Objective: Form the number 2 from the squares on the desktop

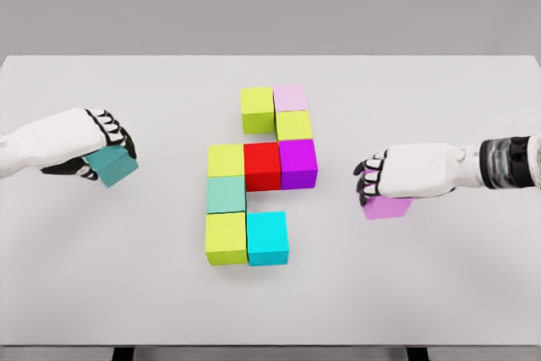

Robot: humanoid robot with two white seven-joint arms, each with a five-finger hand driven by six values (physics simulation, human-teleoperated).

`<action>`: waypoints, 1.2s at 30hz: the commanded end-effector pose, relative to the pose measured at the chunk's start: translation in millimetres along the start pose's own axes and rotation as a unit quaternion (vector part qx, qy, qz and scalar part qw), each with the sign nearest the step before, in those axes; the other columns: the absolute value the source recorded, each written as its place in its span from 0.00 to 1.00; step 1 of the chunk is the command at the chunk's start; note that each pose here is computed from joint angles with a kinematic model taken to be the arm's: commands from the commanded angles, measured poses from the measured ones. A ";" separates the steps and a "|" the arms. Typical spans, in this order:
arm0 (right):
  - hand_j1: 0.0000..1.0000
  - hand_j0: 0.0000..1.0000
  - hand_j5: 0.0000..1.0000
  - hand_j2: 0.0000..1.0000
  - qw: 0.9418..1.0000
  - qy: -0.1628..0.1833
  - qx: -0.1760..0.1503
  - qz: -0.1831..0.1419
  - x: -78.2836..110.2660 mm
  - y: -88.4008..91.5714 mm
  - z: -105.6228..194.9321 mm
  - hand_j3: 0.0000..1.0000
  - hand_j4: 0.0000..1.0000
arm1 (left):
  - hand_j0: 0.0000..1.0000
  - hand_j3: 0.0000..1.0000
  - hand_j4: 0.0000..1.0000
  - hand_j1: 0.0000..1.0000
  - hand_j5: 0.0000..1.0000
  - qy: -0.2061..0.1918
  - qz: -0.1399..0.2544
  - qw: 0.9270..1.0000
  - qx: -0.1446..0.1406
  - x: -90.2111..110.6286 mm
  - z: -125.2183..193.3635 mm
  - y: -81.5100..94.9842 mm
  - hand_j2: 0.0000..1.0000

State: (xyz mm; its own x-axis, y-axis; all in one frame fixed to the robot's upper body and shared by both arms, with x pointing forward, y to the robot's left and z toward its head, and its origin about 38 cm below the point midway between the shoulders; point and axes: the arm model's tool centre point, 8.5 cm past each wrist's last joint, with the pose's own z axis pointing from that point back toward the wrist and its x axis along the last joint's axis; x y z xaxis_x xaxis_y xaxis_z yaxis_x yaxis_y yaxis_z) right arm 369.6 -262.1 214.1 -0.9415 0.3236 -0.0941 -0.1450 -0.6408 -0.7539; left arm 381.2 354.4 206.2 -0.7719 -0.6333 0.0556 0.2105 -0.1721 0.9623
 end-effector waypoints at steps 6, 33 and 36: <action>0.63 0.63 0.63 0.63 1.000 -0.016 -0.013 -0.005 6.4 -3.3 -12.6 0.63 0.63 | 0.56 0.56 0.56 0.56 0.56 0.003 0.002 1.000 0.008 -5.1 -16.2 -3.4 0.56; 0.99 0.99 0.99 0.99 0.998 -0.049 -0.027 -0.016 24.5 -0.7 -40.5 0.99 0.99 | 0.56 0.56 0.56 0.56 0.56 -0.012 -0.005 1.000 0.013 -21.2 -85.8 16.1 0.56; 0.99 0.99 0.99 0.99 0.998 -0.047 -0.030 -0.016 23.0 -2.5 -39.1 0.99 0.99 | 0.58 0.58 0.58 0.58 0.58 -0.019 -0.007 1.000 0.015 -18.1 -94.2 20.0 0.58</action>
State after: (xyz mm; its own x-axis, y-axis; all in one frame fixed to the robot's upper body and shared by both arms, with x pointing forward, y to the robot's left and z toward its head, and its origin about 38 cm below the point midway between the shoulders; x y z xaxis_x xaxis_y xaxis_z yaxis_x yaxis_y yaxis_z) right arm 359.6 -224.7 186.7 -0.9631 0.2689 -0.0116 -0.1556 -0.5915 -0.7912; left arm 455.6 295.4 203.9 -0.7958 -0.6044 0.0373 0.1695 -0.1631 0.9719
